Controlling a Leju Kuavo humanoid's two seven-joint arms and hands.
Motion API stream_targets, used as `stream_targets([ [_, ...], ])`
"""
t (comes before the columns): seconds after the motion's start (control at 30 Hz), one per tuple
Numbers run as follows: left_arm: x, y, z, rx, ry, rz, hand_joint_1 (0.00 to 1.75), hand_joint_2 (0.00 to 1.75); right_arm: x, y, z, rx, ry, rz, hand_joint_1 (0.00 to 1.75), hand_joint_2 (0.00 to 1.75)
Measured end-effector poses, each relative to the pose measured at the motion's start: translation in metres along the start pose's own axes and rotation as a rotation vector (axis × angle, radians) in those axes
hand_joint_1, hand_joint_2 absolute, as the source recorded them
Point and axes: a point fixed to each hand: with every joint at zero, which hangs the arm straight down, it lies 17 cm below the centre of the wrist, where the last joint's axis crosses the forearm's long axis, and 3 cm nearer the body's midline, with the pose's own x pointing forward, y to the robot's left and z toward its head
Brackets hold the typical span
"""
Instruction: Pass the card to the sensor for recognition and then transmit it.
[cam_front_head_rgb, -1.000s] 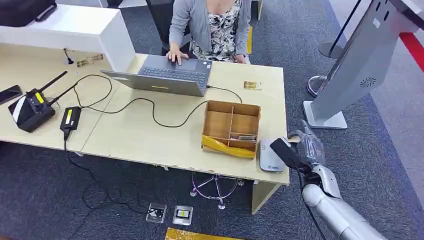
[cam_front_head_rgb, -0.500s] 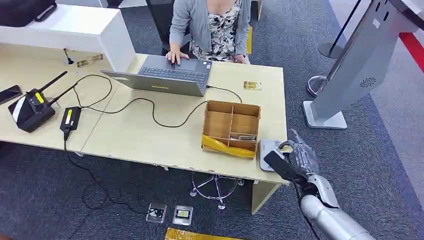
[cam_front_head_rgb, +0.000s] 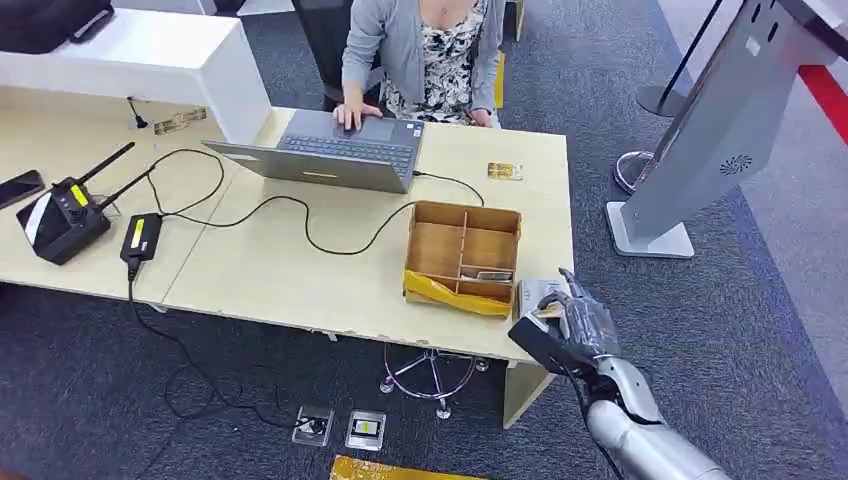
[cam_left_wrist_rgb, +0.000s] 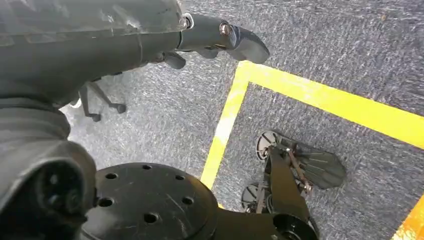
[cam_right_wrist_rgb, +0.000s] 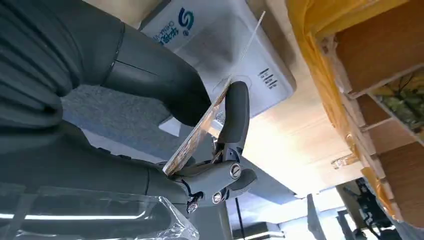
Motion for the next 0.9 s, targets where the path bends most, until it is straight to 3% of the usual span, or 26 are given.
stream_targets([
  [0.9,-0.005,0.0024,-0.0005,0.006,0.03,0.001,0.0,0.0,0.0057,0.0102,0.001,0.043,-0.014,-0.002,1.75,1.75],
])
